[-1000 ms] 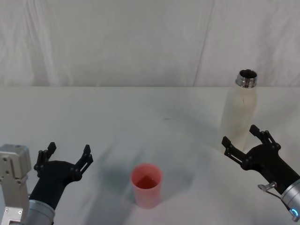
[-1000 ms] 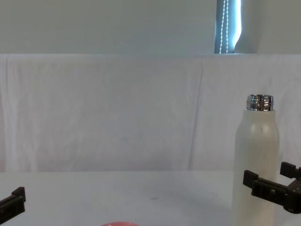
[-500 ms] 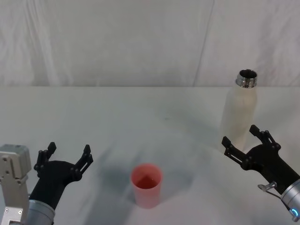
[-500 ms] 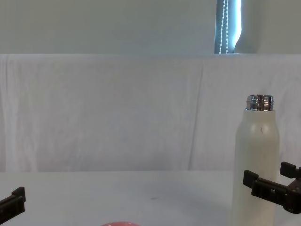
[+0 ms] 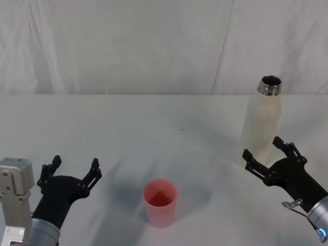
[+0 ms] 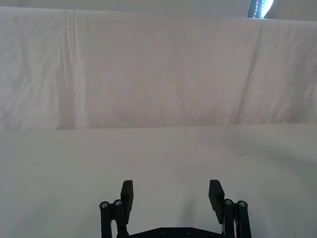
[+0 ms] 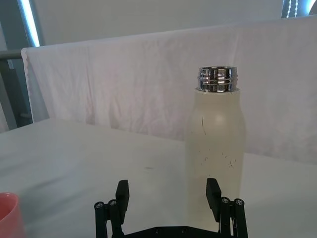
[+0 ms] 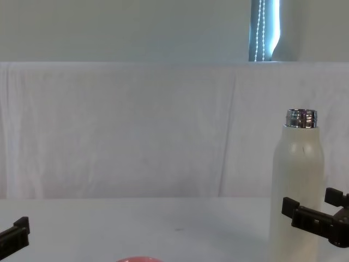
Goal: Grasp the thermos with one hand and pour water into the cup lid.
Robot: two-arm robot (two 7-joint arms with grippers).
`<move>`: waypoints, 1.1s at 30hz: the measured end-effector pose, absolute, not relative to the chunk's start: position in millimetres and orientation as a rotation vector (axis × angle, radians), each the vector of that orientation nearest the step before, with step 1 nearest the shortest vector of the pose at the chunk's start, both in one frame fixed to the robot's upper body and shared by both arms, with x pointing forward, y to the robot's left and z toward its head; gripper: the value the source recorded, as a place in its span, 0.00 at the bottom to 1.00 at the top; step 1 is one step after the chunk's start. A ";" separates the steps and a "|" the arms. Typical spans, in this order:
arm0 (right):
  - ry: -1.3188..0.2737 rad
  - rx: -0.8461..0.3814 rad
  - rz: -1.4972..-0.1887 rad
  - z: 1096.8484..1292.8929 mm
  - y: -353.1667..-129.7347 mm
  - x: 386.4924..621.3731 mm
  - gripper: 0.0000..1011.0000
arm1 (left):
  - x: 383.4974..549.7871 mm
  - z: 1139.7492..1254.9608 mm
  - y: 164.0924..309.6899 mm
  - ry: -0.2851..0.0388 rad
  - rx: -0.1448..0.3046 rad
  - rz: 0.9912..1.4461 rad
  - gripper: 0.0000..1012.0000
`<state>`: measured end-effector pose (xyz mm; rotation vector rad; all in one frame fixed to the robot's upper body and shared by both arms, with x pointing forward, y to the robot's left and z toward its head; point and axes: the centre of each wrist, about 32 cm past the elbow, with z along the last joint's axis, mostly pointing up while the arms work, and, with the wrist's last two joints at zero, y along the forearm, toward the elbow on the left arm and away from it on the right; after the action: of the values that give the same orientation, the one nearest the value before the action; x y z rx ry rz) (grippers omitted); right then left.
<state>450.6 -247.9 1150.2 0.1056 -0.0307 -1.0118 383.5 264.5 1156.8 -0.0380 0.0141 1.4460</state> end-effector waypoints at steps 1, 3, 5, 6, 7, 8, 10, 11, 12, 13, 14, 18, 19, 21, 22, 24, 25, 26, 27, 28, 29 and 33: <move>-0.031 0.106 -1.012 1150.2 -247.8 450.5 0.99 | 383.5 1156.8 264.5 0.014 -0.038 1.446 0.99; -0.031 0.106 -1.012 1150.2 -247.8 450.5 0.99 | 383.5 1156.8 264.5 0.014 -0.038 1.446 0.99; -0.031 0.106 -1.012 1150.2 -247.8 450.5 0.99 | 383.5 1156.8 264.5 0.014 -0.038 1.446 0.99; -0.031 0.105 -1.012 1150.1 -247.8 450.5 0.99 | 383.5 1156.8 264.5 0.014 -0.038 1.446 0.99; -0.031 0.106 -1.012 1150.2 -247.8 450.5 0.99 | 383.5 1156.8 264.5 0.014 -0.038 1.446 0.99; -0.031 0.106 -1.012 1150.2 -247.8 450.5 0.99 | 383.5 1156.8 264.5 0.014 -0.038 1.446 0.99; -0.031 0.106 -1.012 1150.2 -247.8 450.5 0.99 | 383.5 1156.8 264.5 0.014 -0.038 1.446 0.99; -0.031 0.106 -1.012 1150.2 -247.8 450.6 0.99 | 383.5 1156.8 264.5 0.014 -0.038 1.446 0.99; -0.031 0.106 -1.012 1150.2 -247.8 450.6 0.99 | 383.5 1156.8 264.5 0.014 -0.038 1.446 0.99; -0.031 0.106 -1.012 1150.2 -247.8 450.5 0.99 | 383.5 1156.8 264.5 0.014 -0.038 1.446 0.99; -0.031 0.106 -1.012 1150.2 -247.8 450.5 0.99 | 383.5 1156.8 264.5 0.014 -0.038 1.446 0.99; -0.031 0.106 -1.012 1150.2 -247.8 450.5 0.99 | 383.5 1156.8 264.5 0.014 -0.038 1.446 0.99; -0.031 0.105 -1.012 1150.2 -247.9 450.5 0.99 | 383.5 1156.8 264.5 0.014 -0.038 1.446 0.99; -0.031 0.106 -1.012 1150.2 -247.8 450.5 0.99 | 383.5 1156.8 264.5 0.014 -0.038 1.446 0.99; -0.031 0.106 -1.012 1150.2 -247.8 450.5 0.99 | 383.5 1156.8 264.5 0.014 -0.038 1.446 0.99; -0.031 0.106 -1.012 1150.2 -247.8 450.5 0.99 | 383.5 1156.8 264.5 0.014 -0.038 1.446 0.99; -0.031 0.106 -1.012 1150.2 -247.8 450.5 0.99 | 383.5 1156.8 264.5 0.014 -0.038 1.446 0.99; -0.031 0.106 -1.012 1150.2 -247.8 450.5 0.99 | 383.5 1156.8 264.6 0.014 -0.038 1.446 0.99; -0.031 0.105 -1.012 1150.2 -247.8 450.5 0.99 | 383.5 1156.8 264.5 0.014 -0.038 1.446 0.99; -0.031 0.106 -1.012 1150.2 -247.8 450.5 0.99 | 383.5 1156.8 264.5 0.014 -0.038 1.446 0.99; -0.031 0.106 -1.012 1150.2 -247.8 450.5 0.99 | 383.5 1156.8 264.5 0.014 -0.038 1.446 0.99; -0.031 0.105 -1.012 1150.2 -247.8 450.5 0.99 | 383.5 1156.8 264.5 0.014 -0.038 1.446 0.99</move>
<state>450.5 -247.8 1150.2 0.1055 -0.0307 -1.0120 383.5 264.5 1156.8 -0.0380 0.0141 1.4460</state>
